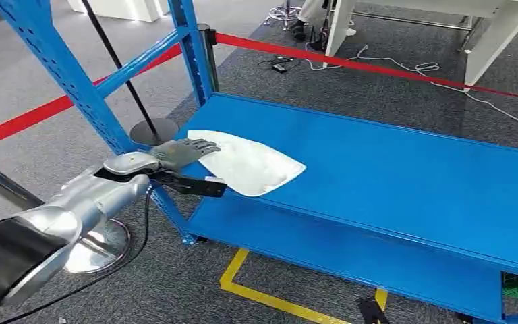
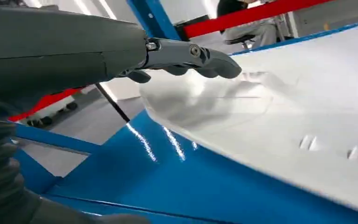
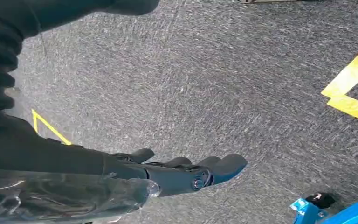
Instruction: Take the parts from the cabinet and place them on the table.
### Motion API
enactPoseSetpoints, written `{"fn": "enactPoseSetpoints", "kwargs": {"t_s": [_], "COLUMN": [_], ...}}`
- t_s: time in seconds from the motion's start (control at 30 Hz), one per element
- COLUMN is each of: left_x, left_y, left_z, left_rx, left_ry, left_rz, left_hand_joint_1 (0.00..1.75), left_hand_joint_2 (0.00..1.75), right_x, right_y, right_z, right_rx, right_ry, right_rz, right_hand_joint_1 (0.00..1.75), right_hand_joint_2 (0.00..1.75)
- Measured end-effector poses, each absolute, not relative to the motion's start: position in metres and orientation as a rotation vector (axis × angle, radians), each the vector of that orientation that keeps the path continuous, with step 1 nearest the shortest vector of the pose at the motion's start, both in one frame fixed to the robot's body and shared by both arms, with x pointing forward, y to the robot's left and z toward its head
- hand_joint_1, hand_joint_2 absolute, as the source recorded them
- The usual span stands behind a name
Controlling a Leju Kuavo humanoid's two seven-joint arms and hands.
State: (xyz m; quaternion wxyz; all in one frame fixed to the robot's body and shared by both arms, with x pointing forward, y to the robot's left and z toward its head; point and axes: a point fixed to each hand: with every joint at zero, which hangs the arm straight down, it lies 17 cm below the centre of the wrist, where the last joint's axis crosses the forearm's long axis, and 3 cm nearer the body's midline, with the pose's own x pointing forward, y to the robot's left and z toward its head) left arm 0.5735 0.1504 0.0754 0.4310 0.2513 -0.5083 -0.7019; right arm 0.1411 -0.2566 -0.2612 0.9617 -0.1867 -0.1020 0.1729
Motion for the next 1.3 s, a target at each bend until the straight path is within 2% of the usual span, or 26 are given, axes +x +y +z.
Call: {"fn": "enactPoseSetpoints", "kwargs": {"t_s": [1.3], "left_x": [0.565], "left_y": [0.148], "left_z": [0.062], "left_rx": [0.643], "left_ry": [-1.240], "left_rz": [-1.832], "left_hand_joint_1": [0.00], "left_hand_joint_2": [1.75], "right_x": [0.142], "right_y": [-0.256], "right_z": [-0.261], "right_rx": [-0.374], "right_ry": [-0.212], "right_rz": [0.346], "right_hand_joint_1": [0.00], "right_hand_joint_2": [1.75]}}
